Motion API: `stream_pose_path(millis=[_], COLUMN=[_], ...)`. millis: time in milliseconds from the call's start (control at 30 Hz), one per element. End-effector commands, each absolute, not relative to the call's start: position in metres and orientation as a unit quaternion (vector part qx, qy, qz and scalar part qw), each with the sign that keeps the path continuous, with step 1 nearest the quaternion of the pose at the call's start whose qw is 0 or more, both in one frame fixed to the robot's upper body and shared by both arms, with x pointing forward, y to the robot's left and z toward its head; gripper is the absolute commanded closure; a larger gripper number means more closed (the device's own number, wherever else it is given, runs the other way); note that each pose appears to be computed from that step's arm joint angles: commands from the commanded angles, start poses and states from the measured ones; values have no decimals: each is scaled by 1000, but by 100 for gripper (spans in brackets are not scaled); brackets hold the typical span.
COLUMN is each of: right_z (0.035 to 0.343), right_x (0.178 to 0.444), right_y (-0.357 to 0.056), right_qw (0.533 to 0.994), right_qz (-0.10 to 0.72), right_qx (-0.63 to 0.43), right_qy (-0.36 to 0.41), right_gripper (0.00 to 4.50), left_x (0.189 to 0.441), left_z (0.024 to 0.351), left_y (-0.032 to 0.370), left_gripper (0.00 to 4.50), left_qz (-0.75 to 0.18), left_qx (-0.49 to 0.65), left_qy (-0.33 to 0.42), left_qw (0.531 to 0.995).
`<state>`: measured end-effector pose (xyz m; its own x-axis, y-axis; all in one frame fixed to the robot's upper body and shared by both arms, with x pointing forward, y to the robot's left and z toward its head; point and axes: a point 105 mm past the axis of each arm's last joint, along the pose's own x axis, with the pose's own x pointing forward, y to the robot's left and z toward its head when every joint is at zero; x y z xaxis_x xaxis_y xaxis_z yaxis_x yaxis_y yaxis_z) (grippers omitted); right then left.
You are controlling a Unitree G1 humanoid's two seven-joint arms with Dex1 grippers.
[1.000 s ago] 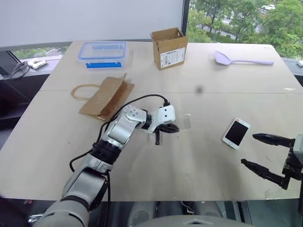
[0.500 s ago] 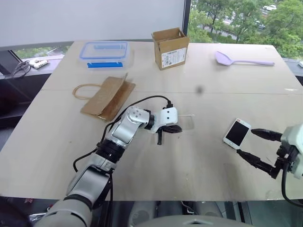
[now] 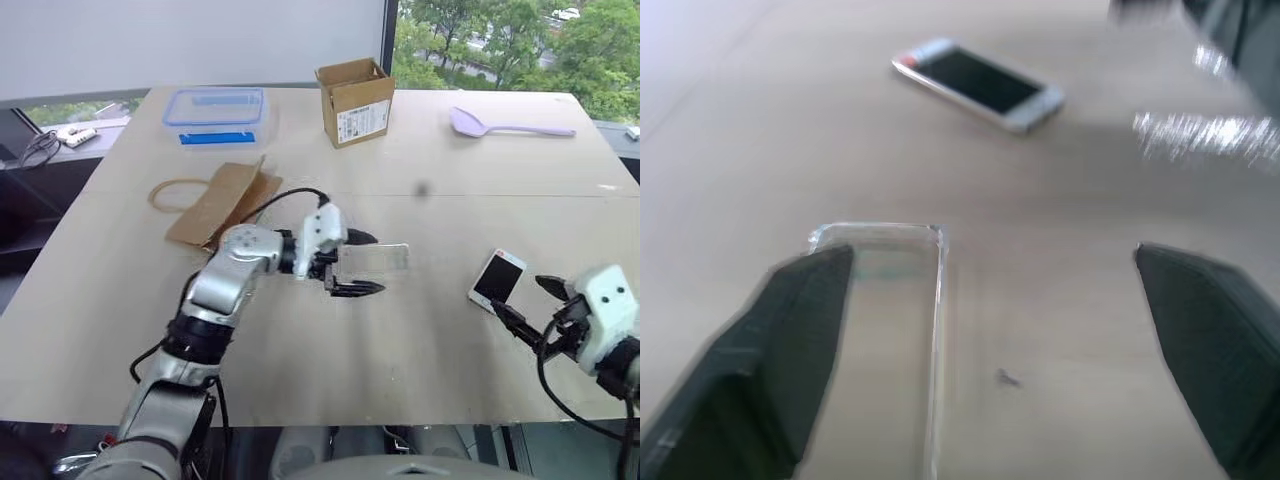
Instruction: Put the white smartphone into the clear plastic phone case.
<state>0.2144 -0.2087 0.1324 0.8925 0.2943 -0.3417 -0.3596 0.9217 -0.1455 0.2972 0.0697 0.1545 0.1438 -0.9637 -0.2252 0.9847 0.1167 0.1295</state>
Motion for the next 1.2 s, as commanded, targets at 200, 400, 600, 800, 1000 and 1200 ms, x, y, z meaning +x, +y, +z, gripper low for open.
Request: stream_pose_path(millis=[200, 400, 600, 800, 1000, 1200], right_z=[110, 109, 94, 87, 75, 67], right_x=[251, 271, 283, 284, 284, 293], right_y=[-230, -241, -228, -200, -187, -166], right_qw=[982, 973, 953, 944, 932, 922], right_qz=[-36, -109, -132, -87, -71, -52], right_qx=[23, 56, 128, 135, 71, 101], right_qy=[182, 193, 242, 289, 347, 369], right_gripper=[0, 0, 0, 0, 0, 0], left_x=[281, 271, 267, 264, 264, 259], left_z=[166, 171, 165, 164, 169, 161], left_y=[71, 71, 67, 59, 48, 47], left_gripper=[7, 7, 7, 7, 7, 7], left_qz=[-628, -638, -653, -658, -648, -644], left_qx=[80, 67, 80, 74, 62, 58], left_qy=[15, 5, 11, 6, -5, -1], left_qw=[774, 767, 753, 750, 759, 763])
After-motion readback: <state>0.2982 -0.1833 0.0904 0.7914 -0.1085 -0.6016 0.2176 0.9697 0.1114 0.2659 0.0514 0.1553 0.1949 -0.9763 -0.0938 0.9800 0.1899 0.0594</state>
